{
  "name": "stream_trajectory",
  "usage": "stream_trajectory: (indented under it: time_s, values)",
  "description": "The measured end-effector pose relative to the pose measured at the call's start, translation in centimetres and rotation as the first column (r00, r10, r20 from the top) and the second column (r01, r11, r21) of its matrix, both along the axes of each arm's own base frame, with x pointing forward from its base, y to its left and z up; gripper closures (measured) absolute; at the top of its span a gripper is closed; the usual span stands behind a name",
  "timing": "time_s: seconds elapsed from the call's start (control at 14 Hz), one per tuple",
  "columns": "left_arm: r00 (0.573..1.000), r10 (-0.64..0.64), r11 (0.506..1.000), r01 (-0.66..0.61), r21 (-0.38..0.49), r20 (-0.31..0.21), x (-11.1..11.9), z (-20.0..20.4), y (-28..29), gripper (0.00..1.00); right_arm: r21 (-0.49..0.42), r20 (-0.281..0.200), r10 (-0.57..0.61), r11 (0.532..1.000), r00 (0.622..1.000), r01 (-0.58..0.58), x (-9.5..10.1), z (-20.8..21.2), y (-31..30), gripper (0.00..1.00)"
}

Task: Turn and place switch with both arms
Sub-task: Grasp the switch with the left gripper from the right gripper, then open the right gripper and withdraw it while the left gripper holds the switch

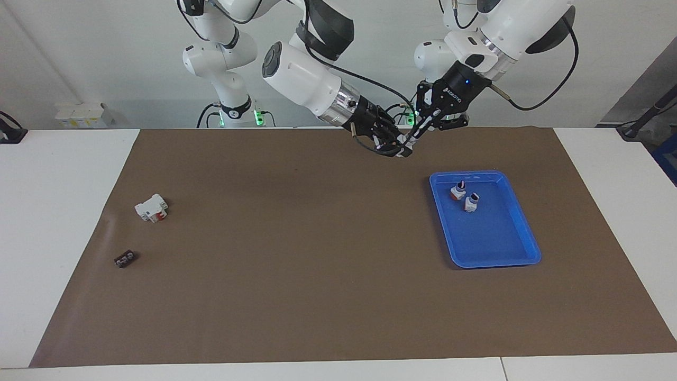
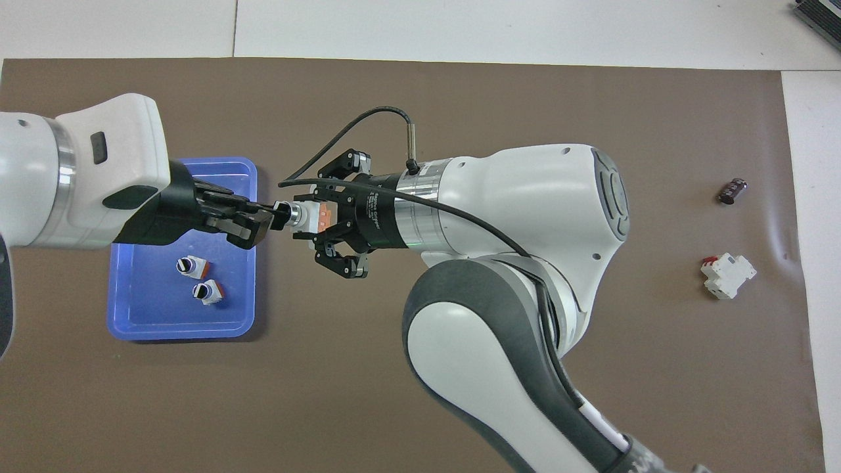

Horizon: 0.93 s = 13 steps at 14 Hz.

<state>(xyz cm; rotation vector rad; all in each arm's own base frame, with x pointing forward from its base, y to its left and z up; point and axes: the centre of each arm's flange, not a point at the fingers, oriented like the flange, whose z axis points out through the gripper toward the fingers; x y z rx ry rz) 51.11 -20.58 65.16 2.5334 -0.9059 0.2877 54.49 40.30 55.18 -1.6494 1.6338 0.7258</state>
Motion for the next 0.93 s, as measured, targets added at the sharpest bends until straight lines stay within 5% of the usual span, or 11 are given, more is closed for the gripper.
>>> stream_trajectory:
  time_s: [0.21, 0.93]
  values:
    - [0.997, -0.065, 0.998, 0.064, 0.026, 0.040, -0.22, 0.15, -0.14, 0.91, 0.000, 0.000, 0.002, 1.000, 1.000, -0.002, -0.09, -0.01, 0.15, 0.58]
    - [0.996, -0.073, 0.997, 0.072, 0.029, 0.048, -0.28, 0.26, -0.12, 0.91, 0.002, 0.002, 0.002, 1.000, 1.000, -0.002, -0.10, 0.09, 0.18, 0.58]
